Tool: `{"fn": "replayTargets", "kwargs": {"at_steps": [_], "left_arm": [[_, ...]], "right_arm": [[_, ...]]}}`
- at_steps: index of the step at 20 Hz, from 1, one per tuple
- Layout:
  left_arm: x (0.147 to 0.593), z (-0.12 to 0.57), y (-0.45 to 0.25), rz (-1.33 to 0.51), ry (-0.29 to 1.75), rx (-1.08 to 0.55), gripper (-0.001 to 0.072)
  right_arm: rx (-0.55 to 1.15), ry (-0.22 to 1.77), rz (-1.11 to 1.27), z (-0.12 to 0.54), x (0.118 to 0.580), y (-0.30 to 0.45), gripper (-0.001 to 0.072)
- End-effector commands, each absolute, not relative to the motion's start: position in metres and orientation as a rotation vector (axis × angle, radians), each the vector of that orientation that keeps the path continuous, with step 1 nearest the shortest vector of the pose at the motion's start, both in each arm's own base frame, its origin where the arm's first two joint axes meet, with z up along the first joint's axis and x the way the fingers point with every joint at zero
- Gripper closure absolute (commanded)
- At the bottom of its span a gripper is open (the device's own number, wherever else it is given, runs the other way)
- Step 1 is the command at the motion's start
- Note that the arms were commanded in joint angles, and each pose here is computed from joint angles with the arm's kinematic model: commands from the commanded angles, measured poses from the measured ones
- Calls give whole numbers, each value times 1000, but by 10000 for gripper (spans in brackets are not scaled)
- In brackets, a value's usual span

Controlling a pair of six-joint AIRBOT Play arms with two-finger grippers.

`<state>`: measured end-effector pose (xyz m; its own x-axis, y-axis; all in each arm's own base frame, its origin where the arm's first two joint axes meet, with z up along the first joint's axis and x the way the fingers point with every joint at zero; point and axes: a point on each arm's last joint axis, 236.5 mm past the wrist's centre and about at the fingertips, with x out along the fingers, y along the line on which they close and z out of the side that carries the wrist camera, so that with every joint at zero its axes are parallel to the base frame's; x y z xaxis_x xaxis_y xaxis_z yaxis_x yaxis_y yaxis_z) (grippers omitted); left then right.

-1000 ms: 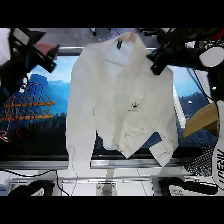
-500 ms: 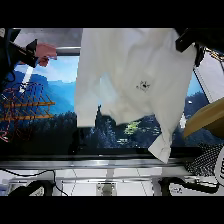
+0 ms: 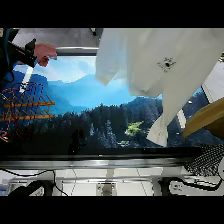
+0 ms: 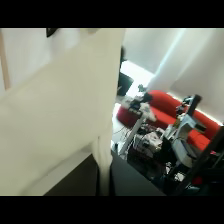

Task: Fold the clothes and pants, and hang the long-sleeved shirts on hangers.

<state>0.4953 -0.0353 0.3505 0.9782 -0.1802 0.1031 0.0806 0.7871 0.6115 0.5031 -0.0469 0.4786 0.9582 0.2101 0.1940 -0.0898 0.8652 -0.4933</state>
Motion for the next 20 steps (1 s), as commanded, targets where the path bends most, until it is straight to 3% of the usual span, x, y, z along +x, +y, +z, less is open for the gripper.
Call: {"fn": "replayTargets", "kwargs": {"at_steps": [1,11,20], "left_arm": [[496,350,-35,-140,-158,651,155],[496,350,-35,-140,-158,651,155],[496,350,-35,-140,-158,651,155]], "right_arm": [[-346,-351,59,510,485,-100,660],[-141,-437,4,528,457,-167,660],[-78,-397,168,518,458,-133,660]]}}
